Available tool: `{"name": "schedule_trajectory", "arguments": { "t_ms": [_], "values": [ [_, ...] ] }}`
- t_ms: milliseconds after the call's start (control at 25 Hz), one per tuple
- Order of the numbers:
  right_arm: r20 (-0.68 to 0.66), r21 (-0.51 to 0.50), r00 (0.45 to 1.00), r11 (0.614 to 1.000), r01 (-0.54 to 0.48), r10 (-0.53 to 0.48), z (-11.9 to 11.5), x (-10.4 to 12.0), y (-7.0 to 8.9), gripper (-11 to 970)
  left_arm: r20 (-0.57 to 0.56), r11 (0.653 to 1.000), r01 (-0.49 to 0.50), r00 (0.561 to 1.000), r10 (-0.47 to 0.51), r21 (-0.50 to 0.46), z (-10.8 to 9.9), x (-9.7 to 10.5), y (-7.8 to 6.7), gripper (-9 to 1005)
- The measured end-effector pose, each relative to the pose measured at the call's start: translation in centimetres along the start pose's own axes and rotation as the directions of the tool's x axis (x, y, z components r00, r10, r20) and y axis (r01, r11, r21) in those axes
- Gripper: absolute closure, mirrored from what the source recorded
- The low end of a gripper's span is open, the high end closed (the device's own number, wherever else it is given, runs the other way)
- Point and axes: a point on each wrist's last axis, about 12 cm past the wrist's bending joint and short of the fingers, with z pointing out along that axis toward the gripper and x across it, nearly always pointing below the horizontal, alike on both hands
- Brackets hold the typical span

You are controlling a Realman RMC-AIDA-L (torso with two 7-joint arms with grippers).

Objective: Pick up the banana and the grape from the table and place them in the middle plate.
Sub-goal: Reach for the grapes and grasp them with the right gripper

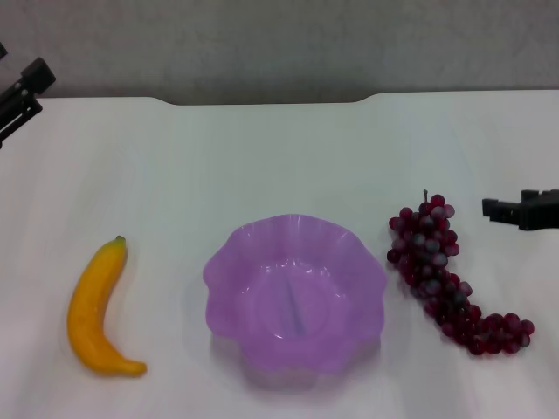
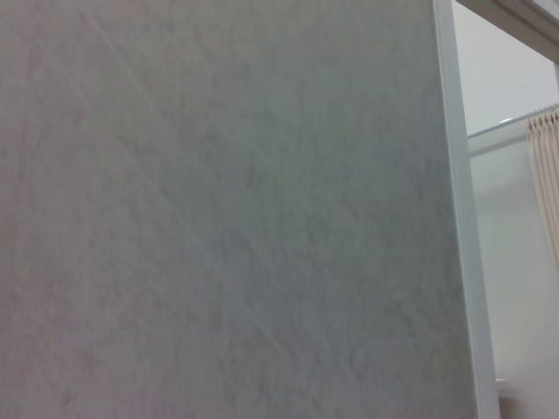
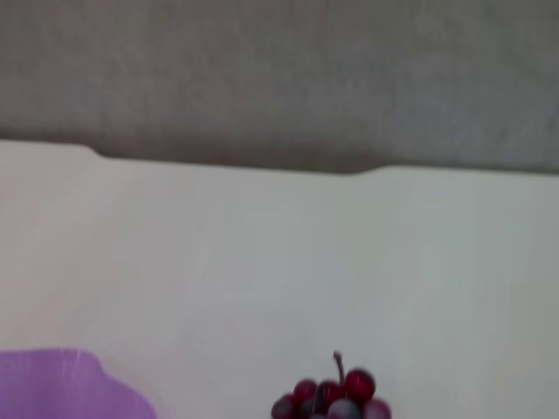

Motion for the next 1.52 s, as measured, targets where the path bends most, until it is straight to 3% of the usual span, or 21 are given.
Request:
{"name": "schedule_trajectory", "arguments": {
  "t_ms": [880,1520],
  "values": [
    [-0.175,-0.08,0.985,0.997,-0.005,-0.009,5.0,1.5,-0.3,300,0.004,1.0,-0.005,1.0,0.004,0.009,0.2,-0.2,-0.1,240],
    [-0.172,-0.167,0.983,0.985,0.031,-0.06,6.0,1.5,0.9,302,0.004,1.0,-0.003,1.0,0.003,0.008,0.2,-0.2,-0.1,240]
  ]
}}
